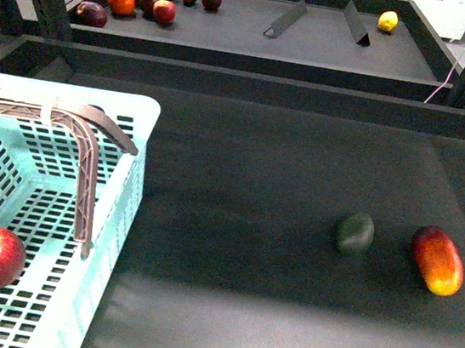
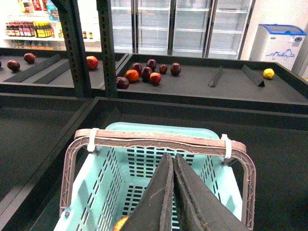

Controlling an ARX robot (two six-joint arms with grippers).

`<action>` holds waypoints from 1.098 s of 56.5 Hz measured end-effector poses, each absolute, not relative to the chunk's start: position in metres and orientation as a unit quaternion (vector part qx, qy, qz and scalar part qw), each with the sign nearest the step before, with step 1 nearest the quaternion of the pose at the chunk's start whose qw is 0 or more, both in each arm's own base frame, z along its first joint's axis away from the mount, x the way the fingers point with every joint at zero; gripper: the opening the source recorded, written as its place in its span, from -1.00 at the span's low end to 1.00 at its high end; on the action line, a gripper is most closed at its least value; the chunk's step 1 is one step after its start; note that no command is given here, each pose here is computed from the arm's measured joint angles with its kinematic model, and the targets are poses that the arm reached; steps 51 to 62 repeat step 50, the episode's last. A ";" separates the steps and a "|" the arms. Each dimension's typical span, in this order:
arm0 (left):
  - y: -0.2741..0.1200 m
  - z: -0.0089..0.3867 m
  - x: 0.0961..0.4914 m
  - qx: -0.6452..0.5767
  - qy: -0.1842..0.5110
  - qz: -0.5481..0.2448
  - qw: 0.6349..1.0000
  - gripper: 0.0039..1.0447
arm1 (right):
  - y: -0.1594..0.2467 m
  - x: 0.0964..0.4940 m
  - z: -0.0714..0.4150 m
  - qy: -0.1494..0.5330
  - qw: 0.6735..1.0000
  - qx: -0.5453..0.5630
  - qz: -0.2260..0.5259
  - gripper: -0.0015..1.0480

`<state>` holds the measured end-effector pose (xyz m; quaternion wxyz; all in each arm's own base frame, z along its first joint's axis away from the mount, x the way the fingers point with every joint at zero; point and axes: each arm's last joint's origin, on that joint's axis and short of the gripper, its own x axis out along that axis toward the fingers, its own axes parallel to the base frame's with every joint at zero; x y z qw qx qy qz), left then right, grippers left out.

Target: Pick apple with right arm and hold basket with left

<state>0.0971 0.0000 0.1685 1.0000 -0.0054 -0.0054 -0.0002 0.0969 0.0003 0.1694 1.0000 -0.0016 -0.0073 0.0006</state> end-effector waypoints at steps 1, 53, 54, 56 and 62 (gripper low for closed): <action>0.000 0.168 0.097 -0.006 -0.005 0.000 1.000 -0.94 | 0.000 0.097 0.169 -0.007 1.000 -0.002 0.001 0.83; 0.000 0.168 0.097 -0.005 -0.005 0.000 1.000 0.87 | 0.000 0.097 0.169 -0.007 1.000 -0.002 0.001 0.83; 0.000 0.168 0.097 -0.005 -0.005 0.000 1.000 0.87 | 0.000 0.097 0.169 -0.007 1.000 -0.002 0.001 0.83; 0.000 0.168 0.097 -0.005 -0.005 0.000 1.000 0.87 | 0.000 0.097 0.169 -0.007 1.000 -0.002 0.001 0.83; 0.000 0.168 0.097 -0.005 -0.005 0.000 1.000 0.87 | 0.000 0.097 0.169 -0.007 1.000 -0.002 0.001 0.83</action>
